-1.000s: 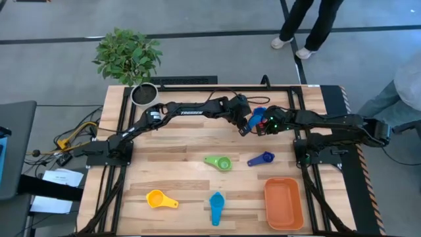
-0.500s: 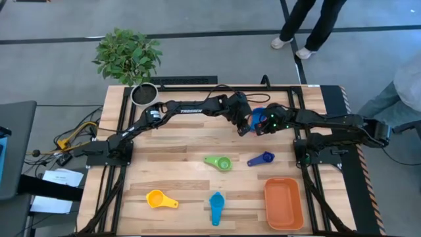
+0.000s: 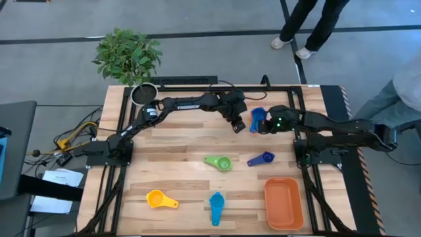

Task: Nest measuring cups in basket
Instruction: Stack the top light blue measuring cup on top of the red measuring cup, then stack the yellow measuring cup on top of the blue measuring cup

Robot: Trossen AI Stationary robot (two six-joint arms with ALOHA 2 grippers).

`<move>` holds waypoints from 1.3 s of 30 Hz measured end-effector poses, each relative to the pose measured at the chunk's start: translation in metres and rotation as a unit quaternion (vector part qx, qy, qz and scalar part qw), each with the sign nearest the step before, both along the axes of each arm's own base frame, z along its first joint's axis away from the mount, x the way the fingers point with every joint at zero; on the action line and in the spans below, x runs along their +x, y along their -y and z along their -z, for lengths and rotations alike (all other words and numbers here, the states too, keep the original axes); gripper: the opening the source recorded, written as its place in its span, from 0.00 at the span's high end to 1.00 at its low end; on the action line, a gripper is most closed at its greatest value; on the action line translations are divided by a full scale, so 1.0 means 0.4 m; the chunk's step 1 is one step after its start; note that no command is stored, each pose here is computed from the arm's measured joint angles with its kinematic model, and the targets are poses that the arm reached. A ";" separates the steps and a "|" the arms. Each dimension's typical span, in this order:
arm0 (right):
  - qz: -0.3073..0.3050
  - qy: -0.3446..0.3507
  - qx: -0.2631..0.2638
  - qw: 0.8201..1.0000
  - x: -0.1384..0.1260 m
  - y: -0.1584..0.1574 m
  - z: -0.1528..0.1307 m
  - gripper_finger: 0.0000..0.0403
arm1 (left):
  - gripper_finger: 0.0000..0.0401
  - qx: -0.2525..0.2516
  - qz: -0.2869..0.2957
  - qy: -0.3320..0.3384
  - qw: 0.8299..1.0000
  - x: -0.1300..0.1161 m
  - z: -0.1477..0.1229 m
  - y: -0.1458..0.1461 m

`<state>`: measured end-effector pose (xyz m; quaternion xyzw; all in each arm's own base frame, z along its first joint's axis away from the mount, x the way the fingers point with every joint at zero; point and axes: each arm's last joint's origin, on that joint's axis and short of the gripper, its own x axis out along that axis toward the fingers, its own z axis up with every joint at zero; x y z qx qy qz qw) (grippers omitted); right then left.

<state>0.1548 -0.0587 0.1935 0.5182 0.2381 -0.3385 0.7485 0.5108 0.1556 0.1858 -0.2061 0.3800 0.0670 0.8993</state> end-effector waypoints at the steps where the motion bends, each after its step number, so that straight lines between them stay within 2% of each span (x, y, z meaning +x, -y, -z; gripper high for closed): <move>1: 0.003 0.009 -0.003 1.000 -0.003 -0.006 -0.007 0.98 | 1.00 0.015 0.002 -0.001 1.000 -0.006 -0.016 -0.003; 5: 0.003 0.046 -0.010 0.999 -0.013 -0.027 -0.032 0.97 | 1.00 0.065 0.017 -0.005 0.998 -0.032 -0.080 -0.006; 8: -0.011 0.080 -0.018 0.997 -0.013 -0.044 -0.051 0.97 | 1.00 0.084 0.033 -0.011 0.996 -0.051 -0.119 0.000; 15: 0.029 0.159 -0.037 0.986 -0.001 -0.102 -0.086 0.97 | 1.00 0.103 0.090 -0.012 0.991 -0.106 -0.219 0.022; 21: 0.051 0.185 -0.019 0.981 0.005 -0.165 -0.086 0.97 | 1.00 0.105 0.120 -0.037 0.987 -0.150 -0.265 0.037; 26: 0.045 0.189 -0.015 0.981 0.018 -0.213 -0.092 0.97 | 1.00 0.078 0.094 -0.070 0.990 -0.175 -0.282 0.056; 30: 0.020 0.177 -0.024 0.984 0.037 -0.244 -0.102 0.97 | 1.00 0.091 0.060 -0.096 0.989 -0.189 -0.307 0.098; 39: -0.090 0.179 -0.059 0.978 0.082 -0.341 -0.183 0.97 | 1.00 0.117 0.010 -0.099 0.988 -0.212 -0.383 0.278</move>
